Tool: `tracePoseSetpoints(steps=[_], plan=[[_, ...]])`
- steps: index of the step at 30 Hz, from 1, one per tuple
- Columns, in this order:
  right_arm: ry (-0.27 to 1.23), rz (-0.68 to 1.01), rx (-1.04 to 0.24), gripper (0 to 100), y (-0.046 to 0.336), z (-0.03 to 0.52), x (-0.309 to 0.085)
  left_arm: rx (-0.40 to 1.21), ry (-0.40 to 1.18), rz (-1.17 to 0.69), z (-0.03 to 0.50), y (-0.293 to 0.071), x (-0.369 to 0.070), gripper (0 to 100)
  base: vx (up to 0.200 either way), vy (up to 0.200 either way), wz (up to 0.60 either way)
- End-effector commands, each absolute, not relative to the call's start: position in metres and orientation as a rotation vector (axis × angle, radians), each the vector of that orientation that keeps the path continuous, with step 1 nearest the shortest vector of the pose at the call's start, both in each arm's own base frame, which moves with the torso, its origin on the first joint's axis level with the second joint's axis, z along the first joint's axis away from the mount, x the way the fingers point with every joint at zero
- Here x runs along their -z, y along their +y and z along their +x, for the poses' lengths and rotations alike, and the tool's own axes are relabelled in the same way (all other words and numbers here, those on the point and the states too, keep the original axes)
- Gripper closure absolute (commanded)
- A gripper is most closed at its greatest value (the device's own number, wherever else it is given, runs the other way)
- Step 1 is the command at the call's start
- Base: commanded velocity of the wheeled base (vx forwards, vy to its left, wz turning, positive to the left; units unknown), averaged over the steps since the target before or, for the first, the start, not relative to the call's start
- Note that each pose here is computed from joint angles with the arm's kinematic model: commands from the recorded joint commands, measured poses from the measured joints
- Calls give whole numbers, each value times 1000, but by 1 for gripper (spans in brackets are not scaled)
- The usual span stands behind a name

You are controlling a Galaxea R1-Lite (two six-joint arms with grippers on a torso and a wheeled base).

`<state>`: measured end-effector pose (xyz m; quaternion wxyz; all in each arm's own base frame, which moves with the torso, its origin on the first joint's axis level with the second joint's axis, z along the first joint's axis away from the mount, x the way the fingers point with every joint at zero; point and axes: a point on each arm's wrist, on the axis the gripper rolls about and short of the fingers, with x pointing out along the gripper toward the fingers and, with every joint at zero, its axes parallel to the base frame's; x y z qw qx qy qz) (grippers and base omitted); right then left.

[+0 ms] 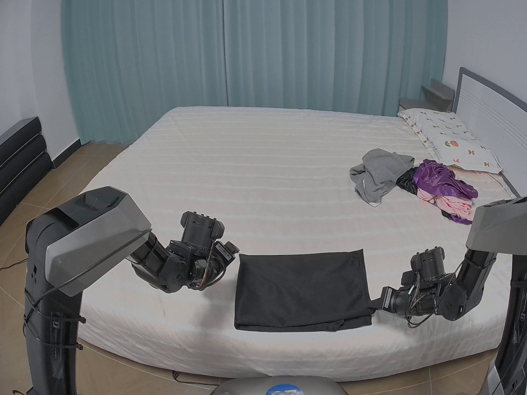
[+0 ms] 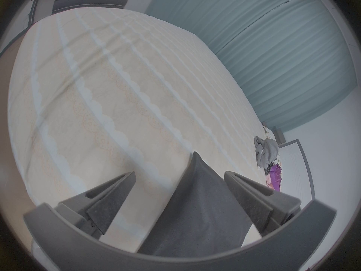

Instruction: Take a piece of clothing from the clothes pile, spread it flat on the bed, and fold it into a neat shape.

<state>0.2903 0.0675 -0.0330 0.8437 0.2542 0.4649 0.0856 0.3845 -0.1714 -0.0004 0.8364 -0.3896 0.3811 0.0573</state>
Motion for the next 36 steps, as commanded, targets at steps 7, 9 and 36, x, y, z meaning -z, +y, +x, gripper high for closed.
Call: tracePoseSetpoints(steps=[7,9,36], plan=[[989,540,-172,100,64,284,30,-117,800,-825,384,-171,-4,0,0,0,0],[999,540,-168,100,63,280,31,-115,802,-822,383,-171,-4,0,0,0,0],[924,596,-204,0,48,288,18,91,923,-614,375,-199,24,0,0,0,0]])
